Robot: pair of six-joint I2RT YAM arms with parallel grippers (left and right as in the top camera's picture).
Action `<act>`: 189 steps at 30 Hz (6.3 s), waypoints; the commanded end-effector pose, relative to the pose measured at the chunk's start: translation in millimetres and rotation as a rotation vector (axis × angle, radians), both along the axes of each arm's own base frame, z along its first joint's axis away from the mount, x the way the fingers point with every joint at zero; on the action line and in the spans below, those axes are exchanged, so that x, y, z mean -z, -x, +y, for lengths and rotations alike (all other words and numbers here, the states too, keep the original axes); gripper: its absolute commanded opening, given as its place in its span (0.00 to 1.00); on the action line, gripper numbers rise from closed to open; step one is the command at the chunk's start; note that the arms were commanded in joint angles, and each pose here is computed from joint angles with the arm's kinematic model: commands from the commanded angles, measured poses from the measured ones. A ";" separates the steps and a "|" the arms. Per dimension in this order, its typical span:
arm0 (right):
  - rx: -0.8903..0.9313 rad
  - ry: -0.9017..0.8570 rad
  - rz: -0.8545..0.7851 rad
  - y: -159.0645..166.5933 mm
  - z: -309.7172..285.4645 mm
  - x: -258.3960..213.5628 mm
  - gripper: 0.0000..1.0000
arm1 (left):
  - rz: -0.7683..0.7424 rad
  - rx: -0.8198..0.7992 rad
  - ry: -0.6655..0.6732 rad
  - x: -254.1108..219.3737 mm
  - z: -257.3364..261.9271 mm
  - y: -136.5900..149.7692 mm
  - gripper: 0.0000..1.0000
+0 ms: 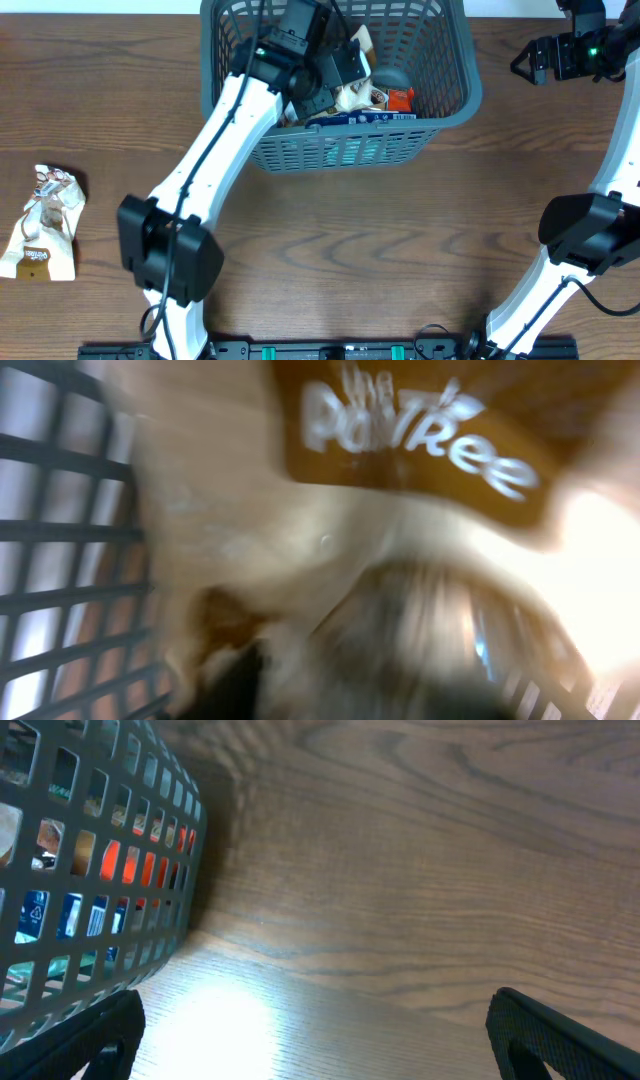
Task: Pack container
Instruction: 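Lift the PanTree pouch into the basket and open the left gripper, then withdraw the left gripper toward the last pouch at the left edge, then grasp the dried mushroom pouch with the left gripper, then carry the mushroom pouch with the left gripper into the basket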
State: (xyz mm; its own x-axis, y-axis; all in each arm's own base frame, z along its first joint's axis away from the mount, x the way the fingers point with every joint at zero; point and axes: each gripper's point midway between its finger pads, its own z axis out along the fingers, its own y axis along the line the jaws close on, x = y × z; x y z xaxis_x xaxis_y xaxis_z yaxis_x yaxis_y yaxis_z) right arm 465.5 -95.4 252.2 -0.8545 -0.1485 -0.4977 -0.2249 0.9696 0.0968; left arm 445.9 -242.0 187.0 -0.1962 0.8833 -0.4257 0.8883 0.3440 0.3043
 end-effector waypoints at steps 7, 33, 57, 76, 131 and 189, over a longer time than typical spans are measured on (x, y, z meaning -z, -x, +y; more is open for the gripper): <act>-0.001 -0.012 0.015 2.0 5.4 1.2 0.99 | -0.083 -0.019 -0.052 -23.2 14.5 -4.9 0.70; -0.008 -0.009 0.013 2.0 5.5 1.2 0.99 | -0.271 -1.132 -0.030 -192.8 336.7 130.1 0.99; -0.008 -0.001 -0.012 -3.3 3.8 -1.3 0.99 | 0.073 -1.447 0.159 -101.5 465.4 194.3 0.99; 0.083 0.017 0.020 -1.1 -6.3 1.9 0.99 | 0.558 -1.509 0.007 75.0 512.1 195.0 0.99; 0.206 -0.039 0.015 -7.7 -7.7 -1.1 0.99 | 0.491 -1.234 -0.031 196.8 523.3 180.2 0.99; 0.192 -0.036 0.020 -7.0 -4.6 -0.4 0.99 | 0.049 -1.353 0.182 -27.6 419.5 94.2 0.06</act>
State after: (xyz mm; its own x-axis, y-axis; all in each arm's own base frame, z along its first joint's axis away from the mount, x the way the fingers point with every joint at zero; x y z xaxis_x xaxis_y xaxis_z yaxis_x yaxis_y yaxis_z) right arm 470.9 -108.2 252.8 -0.8737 0.0462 -0.4842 -0.0203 0.9912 0.1311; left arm 335.7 198.9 169.2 -0.9318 -0.0881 -0.3521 -0.1618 0.9692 0.1854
